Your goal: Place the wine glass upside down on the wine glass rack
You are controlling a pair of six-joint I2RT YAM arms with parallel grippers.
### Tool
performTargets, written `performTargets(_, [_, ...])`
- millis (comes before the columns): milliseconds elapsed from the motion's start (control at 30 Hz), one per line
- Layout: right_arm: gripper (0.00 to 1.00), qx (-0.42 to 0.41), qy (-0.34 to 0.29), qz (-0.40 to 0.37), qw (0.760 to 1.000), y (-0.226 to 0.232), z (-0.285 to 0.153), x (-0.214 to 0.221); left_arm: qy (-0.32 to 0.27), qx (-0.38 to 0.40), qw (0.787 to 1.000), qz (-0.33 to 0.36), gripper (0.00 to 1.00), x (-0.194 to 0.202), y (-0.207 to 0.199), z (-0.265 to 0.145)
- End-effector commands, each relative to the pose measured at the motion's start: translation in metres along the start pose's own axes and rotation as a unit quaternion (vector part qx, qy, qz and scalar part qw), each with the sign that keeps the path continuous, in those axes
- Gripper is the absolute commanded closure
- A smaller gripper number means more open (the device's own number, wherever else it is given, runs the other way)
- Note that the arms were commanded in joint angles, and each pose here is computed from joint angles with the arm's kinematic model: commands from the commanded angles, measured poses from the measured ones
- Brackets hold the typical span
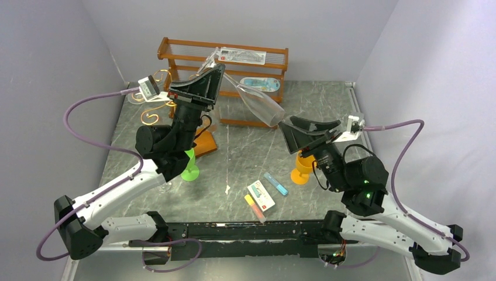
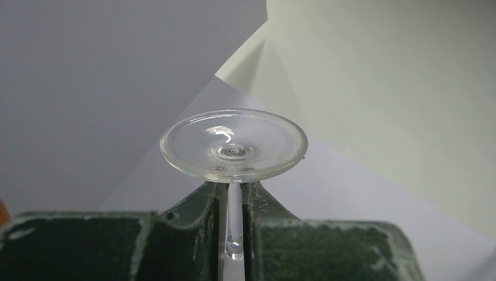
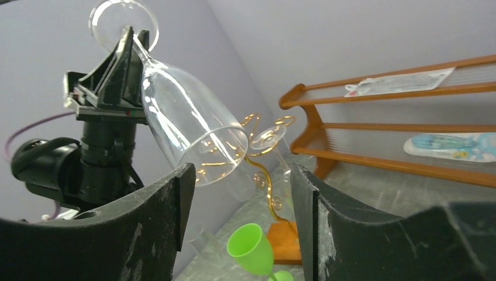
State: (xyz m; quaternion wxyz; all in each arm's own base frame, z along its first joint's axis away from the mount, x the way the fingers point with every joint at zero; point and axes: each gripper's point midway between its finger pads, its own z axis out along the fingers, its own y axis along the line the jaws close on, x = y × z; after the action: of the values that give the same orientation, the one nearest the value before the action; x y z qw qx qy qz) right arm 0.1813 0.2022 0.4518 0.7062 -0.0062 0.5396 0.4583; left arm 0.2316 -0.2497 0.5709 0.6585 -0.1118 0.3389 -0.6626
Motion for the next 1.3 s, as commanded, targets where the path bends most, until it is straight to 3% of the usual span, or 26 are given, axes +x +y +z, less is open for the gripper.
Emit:
performTargets(0, [0.35,0.032,0.008,-0.028,0.999,-0.014,-0.007,-0.005,-0.044,0.016,0.997,0.063,0.95,-0.025,-0.009,0.001])
performTargets(133, [0.34,0.029,0.001,-0.042,0.999,-0.015,-0.014,-0.014,-0.021,0.014,0.994,0.102,0.95,-0.018,-0.005,-0.005])
performTargets(300, [0.34,0.003,-0.007,-0.069,0.998,-0.005,-0.018,-0.029,0.053,0.037,0.984,0.164,0.95,0.002,-0.007,-0.018])
performTargets(567, [0.29,-0.067,-0.022,-0.106,0.992,0.021,-0.020,-0.049,0.201,0.129,0.938,0.251,0.95,0.050,-0.014,-0.053])
performTargets(700, [0.25,-0.148,0.009,-0.139,0.979,0.050,-0.018,-0.035,0.273,0.178,0.911,0.252,0.95,0.073,-0.020,-0.076])
performTargets(867, [0.31,-0.229,0.078,-0.166,0.956,0.074,-0.015,0.005,0.337,0.257,0.881,0.209,0.95,0.093,-0.038,-0.112])
performTargets(1033, [0.34,-0.274,0.133,-0.159,0.939,0.087,-0.012,0.040,0.344,0.295,0.874,0.174,0.95,0.091,-0.053,-0.132])
performTargets(1267, [0.31,-0.290,0.161,-0.143,0.933,0.088,-0.012,0.068,0.355,0.293,0.871,0.171,0.95,0.094,-0.049,-0.140])
